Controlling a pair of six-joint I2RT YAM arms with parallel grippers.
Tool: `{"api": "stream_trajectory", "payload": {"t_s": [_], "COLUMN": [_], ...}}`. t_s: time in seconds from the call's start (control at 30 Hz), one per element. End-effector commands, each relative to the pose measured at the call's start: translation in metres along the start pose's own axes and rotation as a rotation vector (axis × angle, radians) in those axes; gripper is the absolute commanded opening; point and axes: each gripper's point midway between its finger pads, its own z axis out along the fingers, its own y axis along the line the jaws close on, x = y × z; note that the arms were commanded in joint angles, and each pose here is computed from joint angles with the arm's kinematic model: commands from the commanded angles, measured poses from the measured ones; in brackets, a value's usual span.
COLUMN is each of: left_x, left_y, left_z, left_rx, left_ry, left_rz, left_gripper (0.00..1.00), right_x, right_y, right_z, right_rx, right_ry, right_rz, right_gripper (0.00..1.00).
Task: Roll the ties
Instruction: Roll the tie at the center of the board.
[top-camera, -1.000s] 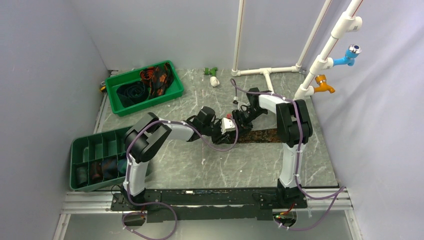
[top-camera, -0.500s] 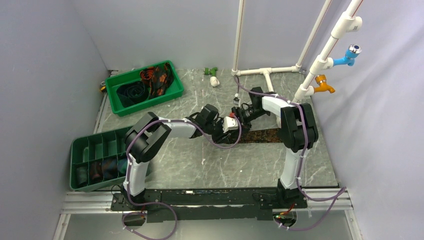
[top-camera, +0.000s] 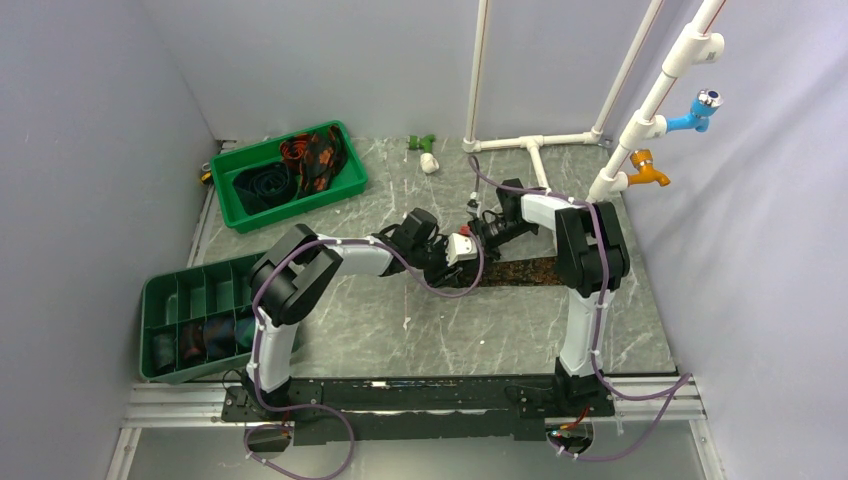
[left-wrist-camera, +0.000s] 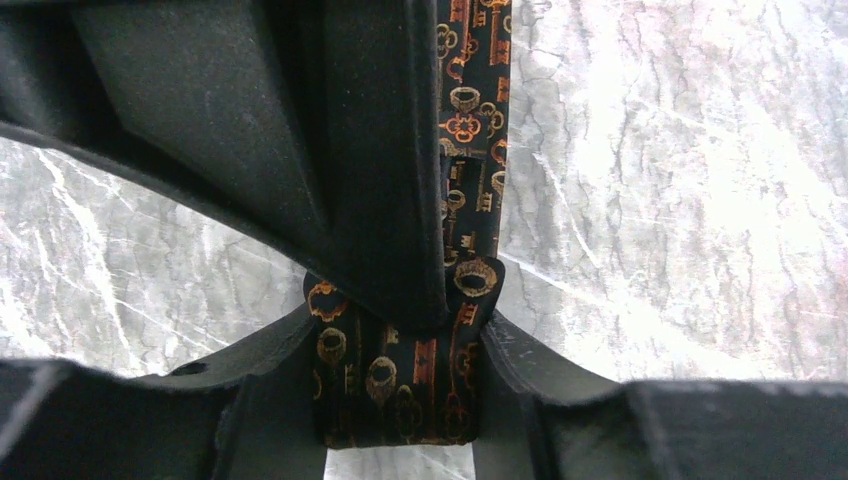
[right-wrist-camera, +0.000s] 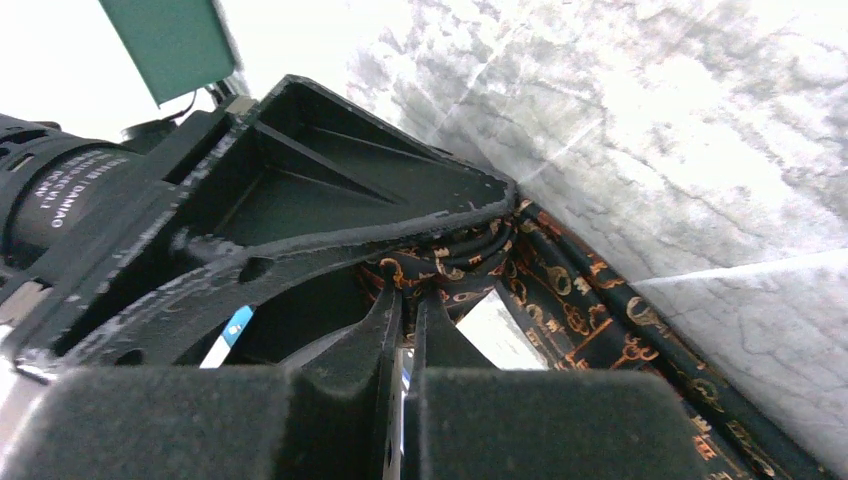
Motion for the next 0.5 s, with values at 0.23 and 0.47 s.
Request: {"api": "stream_trajectory", "payload": {"t_s": [0.23, 0.47], "left_x": [0.065, 0.014], "left_y": [-0.033, -0.030], "left_z": [0.001, 0.019], "left_rx": [0.103, 0.174], "left_ry": [0.132, -0.086], "left_rz": [-0.033, 0.047], "left_gripper": [0.69, 0.71], "right_x": [0.021, 0.012], "right_y": [-0.082, -0.100], "right_z": [0.002, -0.008], "right_rx": [0.257, 0.339], "right_ry": [0.070, 0.077], "right_rz": [0.032, 0.041], "right_gripper": [0.00, 0.00]}}
